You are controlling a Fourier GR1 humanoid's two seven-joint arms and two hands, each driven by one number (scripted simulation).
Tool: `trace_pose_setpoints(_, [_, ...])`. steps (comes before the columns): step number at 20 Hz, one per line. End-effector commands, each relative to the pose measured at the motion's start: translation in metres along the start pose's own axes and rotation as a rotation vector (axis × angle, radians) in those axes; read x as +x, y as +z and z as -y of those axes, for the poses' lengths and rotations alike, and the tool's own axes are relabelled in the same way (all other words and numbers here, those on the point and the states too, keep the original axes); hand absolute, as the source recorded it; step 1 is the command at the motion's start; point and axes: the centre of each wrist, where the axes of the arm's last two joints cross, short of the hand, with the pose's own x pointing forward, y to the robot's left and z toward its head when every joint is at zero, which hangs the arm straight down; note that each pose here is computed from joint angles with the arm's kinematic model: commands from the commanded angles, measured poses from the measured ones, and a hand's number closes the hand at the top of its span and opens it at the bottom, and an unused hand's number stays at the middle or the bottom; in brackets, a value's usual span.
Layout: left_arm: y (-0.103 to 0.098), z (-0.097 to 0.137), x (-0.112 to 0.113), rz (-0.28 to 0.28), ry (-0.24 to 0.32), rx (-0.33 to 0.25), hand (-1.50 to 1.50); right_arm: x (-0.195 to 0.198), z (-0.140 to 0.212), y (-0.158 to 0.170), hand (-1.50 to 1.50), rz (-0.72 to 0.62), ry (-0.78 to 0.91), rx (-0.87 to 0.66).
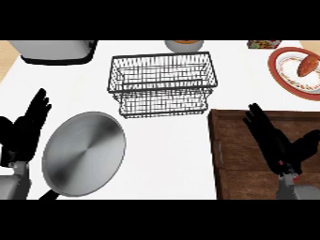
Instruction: Pick the pear from the tray and place it in the tiered basket
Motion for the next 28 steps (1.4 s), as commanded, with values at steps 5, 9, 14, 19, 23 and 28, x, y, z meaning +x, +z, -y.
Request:
trace_pose_setpoints(5, [-0.002, 0.045, 0.033, 0.233, 0.027, -0.020, 0.00, 0.103, 0.090, 0.007, 1.50, 0.524, -0.166, 0.089])
trace_pose_setpoints(9, [0.013, 0.090, 0.039, 0.260, 0.062, -0.103, 0.00, 0.083, 0.161, 0.025, -1.50, 0.404, -0.279, -0.110])
trace_pose_setpoints(14, [0.016, 0.093, 0.029, 0.234, 0.052, -0.074, 0.00, 0.062, 0.168, 0.043, -1.50, 0.472, -0.444, 0.310])
trace_pose_setpoints(19, [0.024, 0.105, 0.027, 0.253, 0.047, -0.071, 0.00, 0.098, 0.238, 0.095, -1.50, 0.489, -0.226, 0.396])
trace_pose_setpoints(23, [0.021, 0.100, 0.036, 0.241, 0.058, -0.076, 0.00, 0.197, 0.249, 0.118, -1.50, 0.386, 0.198, 0.403])
trace_pose_setpoints(28, [0.022, 0.104, 0.031, 0.235, 0.055, -0.086, 0.00, 0.287, 0.205, 0.127, -1.50, 0.329, 0.646, 0.470])
